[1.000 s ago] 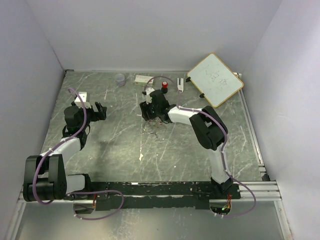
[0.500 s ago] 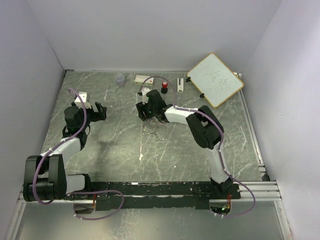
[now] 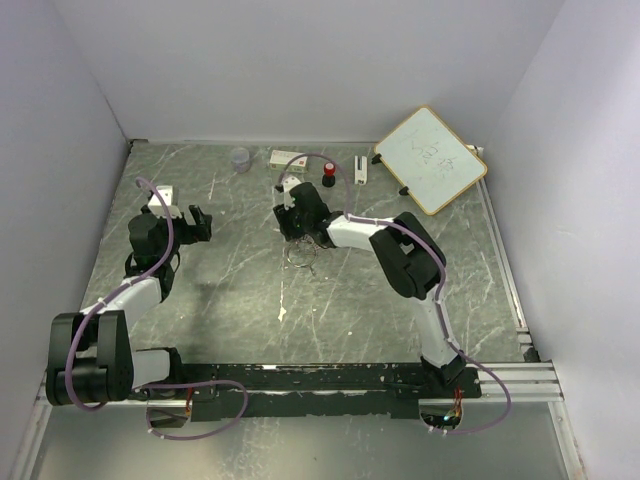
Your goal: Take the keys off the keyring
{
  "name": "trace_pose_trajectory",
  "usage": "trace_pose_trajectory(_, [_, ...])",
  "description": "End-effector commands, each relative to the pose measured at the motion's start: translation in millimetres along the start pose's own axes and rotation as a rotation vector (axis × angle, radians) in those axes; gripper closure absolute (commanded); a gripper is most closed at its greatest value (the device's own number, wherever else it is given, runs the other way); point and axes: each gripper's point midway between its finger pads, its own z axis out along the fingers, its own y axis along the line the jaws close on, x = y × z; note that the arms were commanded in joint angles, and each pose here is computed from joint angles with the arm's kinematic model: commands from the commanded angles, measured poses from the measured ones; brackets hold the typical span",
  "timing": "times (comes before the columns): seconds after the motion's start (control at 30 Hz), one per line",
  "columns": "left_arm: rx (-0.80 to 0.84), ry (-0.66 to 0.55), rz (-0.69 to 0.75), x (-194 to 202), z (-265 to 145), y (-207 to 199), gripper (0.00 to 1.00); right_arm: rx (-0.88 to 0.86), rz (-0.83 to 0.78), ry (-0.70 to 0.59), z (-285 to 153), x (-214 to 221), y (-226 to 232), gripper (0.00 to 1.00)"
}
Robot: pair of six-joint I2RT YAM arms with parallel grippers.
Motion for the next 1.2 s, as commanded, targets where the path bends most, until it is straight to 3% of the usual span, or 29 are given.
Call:
trace_pose_trajectory(0.0, [-0.014,-0.049,0.007,-13,-2,0,0.00,0.030,0.005,0.218,11,76,-2,0.57])
trace_pose_trajectory(0.23, [-0.019,-0.054,0.006,-14,-3,1,0.00,0.036,0.004,0.240,14,85,2,0.67])
trace_pose_trajectory(0.53, [-0.009,-0.048,0.006,-12,-2,-1,0.01,0.050,-0.001,0.256,13,90,1,1.00])
trace_pose_trajectory(0.87, [0.018,-0.036,0.009,-10,1,-4,0.00,0.089,-0.008,0.190,5,61,-3,1.00])
trace_pose_trajectory(1.17, [0.151,-0.012,0.038,-9,9,-25,0.00,0.149,-0.017,-0.057,-53,-31,0,1.00])
